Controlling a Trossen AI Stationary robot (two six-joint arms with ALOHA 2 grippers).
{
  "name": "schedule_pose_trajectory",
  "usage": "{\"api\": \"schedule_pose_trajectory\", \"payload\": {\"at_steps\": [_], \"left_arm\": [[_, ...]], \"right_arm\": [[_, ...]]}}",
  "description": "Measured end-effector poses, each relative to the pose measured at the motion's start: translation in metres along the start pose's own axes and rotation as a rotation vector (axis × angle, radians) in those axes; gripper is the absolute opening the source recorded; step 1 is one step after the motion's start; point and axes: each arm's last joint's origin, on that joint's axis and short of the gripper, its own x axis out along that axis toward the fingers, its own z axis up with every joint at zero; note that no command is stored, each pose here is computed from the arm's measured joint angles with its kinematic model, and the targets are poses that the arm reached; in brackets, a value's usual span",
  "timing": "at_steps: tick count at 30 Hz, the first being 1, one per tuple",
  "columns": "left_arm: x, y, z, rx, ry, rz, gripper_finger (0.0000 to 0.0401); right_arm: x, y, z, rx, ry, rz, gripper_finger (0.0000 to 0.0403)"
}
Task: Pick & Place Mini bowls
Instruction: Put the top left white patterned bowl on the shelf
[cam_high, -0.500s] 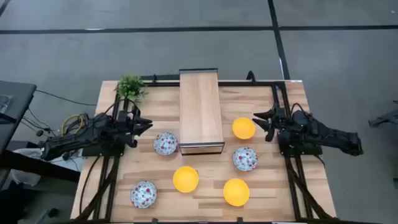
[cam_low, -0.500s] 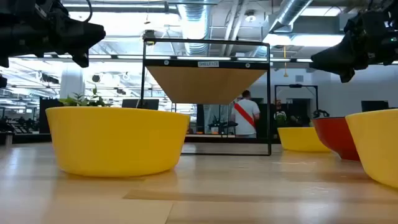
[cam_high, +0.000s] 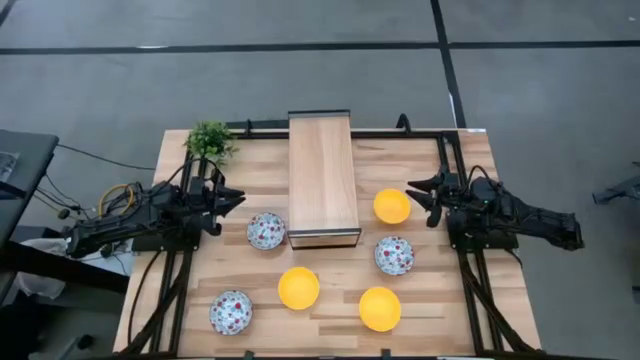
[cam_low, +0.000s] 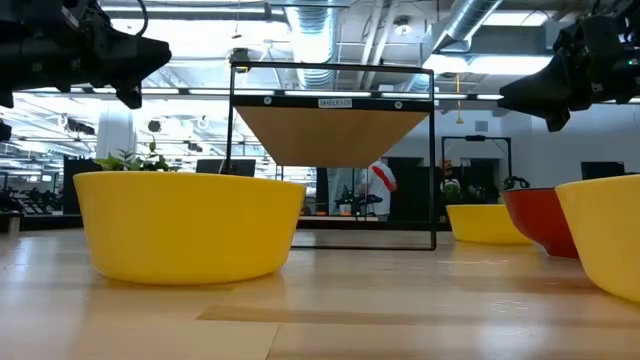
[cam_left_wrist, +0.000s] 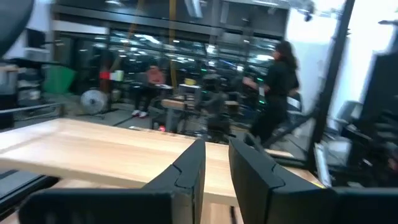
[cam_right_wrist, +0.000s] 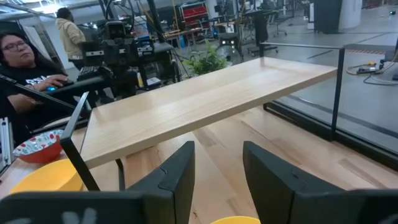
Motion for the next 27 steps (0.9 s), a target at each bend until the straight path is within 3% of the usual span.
{"api": "schedule_pose_trajectory", "payload": {"at_steps": [4, 14, 18, 22, 27], "left_arm": [[0.0, 0.003, 0.0, -0.08, -0.016, 0.089, 0.0061], [0.005, 0.004, -0.005, -0.234, 0.039, 0.111, 0.0019], [0.011, 0.003, 0.008, -0.232, 0.046, 0.113, 0.0006], [0.021, 0.001, 0.025, -0.159, 0.072, 0.116, 0.0006], [0.039, 0.002, 0.033, -0.152, 0.232, 0.153, 0.0006]], "right_arm": [[0.0, 0.0, 0.0, 0.0, 0.0, 0.0, 0.0124], [0.0, 0.0, 0.0, 0.0, 0.0, 0.0, 0.0124], [0.0, 0.0, 0.0, 0.0, 0.0, 0.0, 0.0124], [0.0, 0.0, 0.0, 0.0, 0.0, 0.0, 0.0124], [0.0, 0.0, 0.0, 0.0, 0.001, 0.0, 0.0124]]}}
